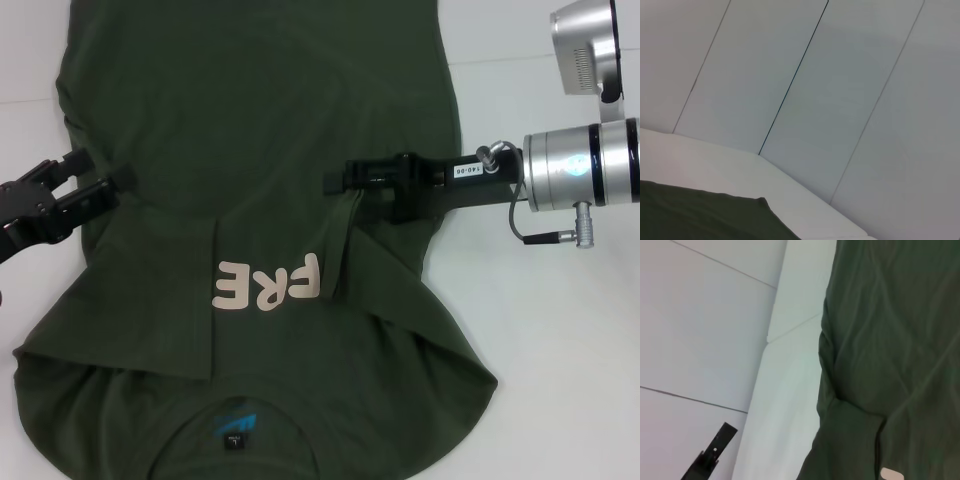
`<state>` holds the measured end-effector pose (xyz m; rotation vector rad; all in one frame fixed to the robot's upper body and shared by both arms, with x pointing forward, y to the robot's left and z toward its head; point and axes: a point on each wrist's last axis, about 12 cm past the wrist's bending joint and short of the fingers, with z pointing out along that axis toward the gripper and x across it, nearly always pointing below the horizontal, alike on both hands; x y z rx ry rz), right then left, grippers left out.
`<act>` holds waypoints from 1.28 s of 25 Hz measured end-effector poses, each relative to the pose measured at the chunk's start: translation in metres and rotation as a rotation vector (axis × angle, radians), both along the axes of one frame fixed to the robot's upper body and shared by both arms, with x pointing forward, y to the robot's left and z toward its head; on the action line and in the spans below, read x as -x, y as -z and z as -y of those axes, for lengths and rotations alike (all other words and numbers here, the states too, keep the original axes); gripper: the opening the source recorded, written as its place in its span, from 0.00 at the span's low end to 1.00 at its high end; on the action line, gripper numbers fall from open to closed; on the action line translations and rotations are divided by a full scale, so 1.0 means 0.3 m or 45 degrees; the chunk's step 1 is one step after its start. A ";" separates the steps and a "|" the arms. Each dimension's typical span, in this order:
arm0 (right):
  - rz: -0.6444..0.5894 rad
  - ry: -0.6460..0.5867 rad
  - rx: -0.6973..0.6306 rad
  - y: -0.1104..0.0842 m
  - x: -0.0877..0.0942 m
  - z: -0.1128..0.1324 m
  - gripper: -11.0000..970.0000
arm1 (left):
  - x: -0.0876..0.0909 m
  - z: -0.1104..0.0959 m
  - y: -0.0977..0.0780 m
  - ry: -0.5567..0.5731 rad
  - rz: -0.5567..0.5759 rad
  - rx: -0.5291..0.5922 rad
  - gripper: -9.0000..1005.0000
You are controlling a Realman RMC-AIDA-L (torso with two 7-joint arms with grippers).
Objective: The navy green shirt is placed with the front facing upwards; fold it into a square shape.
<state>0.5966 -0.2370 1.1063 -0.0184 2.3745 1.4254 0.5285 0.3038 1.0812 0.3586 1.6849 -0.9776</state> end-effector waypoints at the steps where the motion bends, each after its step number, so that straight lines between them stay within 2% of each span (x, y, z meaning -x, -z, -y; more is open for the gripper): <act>1: 0.000 -0.002 0.004 0.001 0.000 0.000 0.98 | 0.000 0.000 0.000 0.000 0.000 0.000 0.90; 7: -0.013 -0.007 0.031 0.017 0.013 0.012 0.98 | -0.001 0.000 0.000 -0.004 -0.001 -0.001 0.90; 18: -0.029 -0.062 0.098 0.055 0.034 -0.023 0.98 | -0.004 0.003 -0.006 0.001 0.011 0.009 0.90; 25: -0.003 -0.085 0.083 0.062 0.090 0.046 0.98 | -0.001 -0.002 -0.004 -0.003 0.009 0.007 0.90; 32: -0.064 -0.104 0.051 0.085 0.172 0.135 0.98 | 0.002 -0.003 -0.002 -0.006 0.008 0.009 0.90</act>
